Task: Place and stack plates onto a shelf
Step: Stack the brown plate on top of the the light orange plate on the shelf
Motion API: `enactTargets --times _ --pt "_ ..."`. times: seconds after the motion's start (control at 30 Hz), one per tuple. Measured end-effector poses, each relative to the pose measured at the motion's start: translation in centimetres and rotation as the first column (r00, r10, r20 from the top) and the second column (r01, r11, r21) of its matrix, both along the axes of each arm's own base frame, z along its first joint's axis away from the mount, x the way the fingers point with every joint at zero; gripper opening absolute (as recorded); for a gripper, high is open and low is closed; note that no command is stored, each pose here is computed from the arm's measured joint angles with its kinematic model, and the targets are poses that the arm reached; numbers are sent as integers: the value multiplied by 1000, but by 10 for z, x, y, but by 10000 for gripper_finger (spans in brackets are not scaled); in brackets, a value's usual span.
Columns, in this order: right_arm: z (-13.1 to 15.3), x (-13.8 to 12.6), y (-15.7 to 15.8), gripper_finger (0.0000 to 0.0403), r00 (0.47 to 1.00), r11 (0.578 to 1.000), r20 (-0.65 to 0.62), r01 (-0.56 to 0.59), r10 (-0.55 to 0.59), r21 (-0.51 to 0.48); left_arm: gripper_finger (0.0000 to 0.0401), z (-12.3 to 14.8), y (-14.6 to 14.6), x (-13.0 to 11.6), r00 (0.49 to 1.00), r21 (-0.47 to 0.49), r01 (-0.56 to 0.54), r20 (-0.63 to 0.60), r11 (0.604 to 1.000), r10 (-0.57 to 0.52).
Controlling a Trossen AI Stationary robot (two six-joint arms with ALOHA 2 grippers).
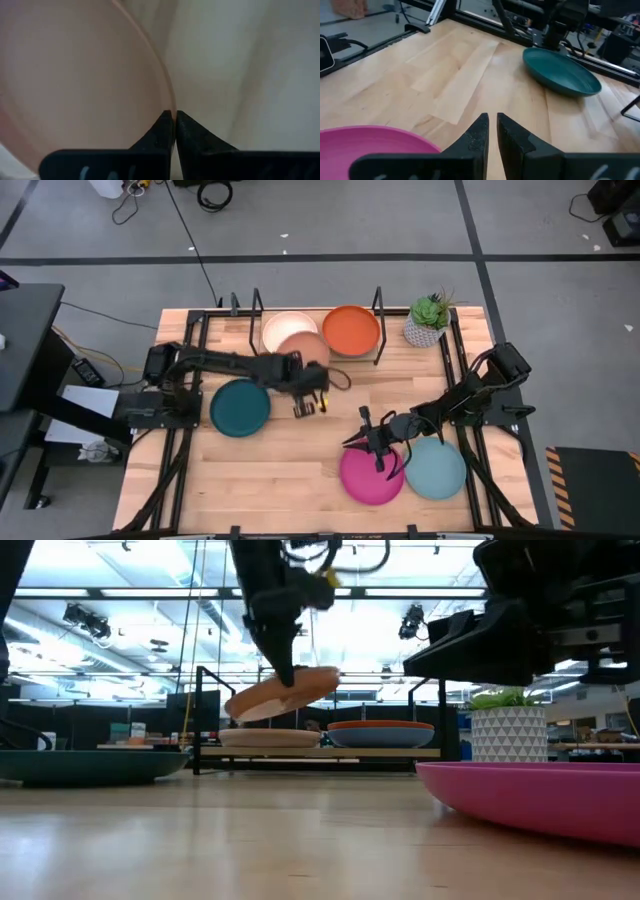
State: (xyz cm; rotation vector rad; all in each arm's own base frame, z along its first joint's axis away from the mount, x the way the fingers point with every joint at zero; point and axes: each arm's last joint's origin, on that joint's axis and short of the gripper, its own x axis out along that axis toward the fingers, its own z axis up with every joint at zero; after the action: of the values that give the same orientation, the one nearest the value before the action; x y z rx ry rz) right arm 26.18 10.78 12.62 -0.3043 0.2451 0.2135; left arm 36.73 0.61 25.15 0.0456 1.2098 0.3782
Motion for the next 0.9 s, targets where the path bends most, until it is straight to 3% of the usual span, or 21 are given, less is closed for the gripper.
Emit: enactTargets --times 0.2,0.43,0.63,0.7,0.9 --pt "-3 -3 4 43 999 999 -30 30 -30 20 16 -3 50 -5 997 39 -35 -61 999 37" --pt "-5 -7 11 43 998 999 -55 21 -18 49 16 -6 86 -10 994 69 -61 -89 996 67" --pt "-5 -11 18 43 998 999 -50 33 -32 32 16 -24 97 -12 985 16 -80 -152 997 82" --pt "-6 -12 19 43 998 998 -49 49 -48 24 19 -30 98 -10 982 42 -85 -168 995 91" --pt "-6 -13 19 43 996 997 -46 72 -71 13 81 -27 95 -6 986 102 -86 -132 991 99"
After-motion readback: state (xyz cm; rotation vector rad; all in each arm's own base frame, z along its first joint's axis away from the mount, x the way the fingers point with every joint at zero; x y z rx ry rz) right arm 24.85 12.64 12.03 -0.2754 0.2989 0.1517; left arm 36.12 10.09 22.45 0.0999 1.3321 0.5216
